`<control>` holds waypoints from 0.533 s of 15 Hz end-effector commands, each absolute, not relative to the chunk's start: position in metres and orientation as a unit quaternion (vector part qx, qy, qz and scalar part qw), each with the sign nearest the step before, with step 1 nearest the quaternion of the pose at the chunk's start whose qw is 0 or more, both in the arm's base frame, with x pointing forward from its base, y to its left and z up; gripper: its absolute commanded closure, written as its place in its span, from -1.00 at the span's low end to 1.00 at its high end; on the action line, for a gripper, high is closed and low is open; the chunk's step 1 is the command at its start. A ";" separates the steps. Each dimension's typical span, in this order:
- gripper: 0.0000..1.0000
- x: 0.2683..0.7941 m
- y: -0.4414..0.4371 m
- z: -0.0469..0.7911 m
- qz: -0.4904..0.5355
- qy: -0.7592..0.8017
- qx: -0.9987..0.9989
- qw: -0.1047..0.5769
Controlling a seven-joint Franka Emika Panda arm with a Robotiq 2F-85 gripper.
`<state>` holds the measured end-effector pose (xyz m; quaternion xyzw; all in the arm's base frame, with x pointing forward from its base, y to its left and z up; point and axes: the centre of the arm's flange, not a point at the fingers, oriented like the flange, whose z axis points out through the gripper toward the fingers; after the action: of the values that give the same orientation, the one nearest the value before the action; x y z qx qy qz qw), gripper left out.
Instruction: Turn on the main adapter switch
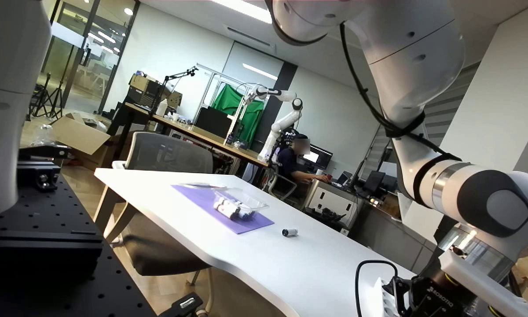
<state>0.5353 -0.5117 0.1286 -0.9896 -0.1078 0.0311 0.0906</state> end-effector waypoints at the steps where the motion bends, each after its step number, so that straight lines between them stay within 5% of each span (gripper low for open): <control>1: 1.00 0.543 -0.509 0.122 0.028 -0.116 -0.990 0.080; 8: 1.00 0.541 -0.481 0.115 0.026 -0.127 -0.990 0.052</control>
<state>0.5441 -0.5044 0.1288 -0.9895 -0.1213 0.0303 0.0723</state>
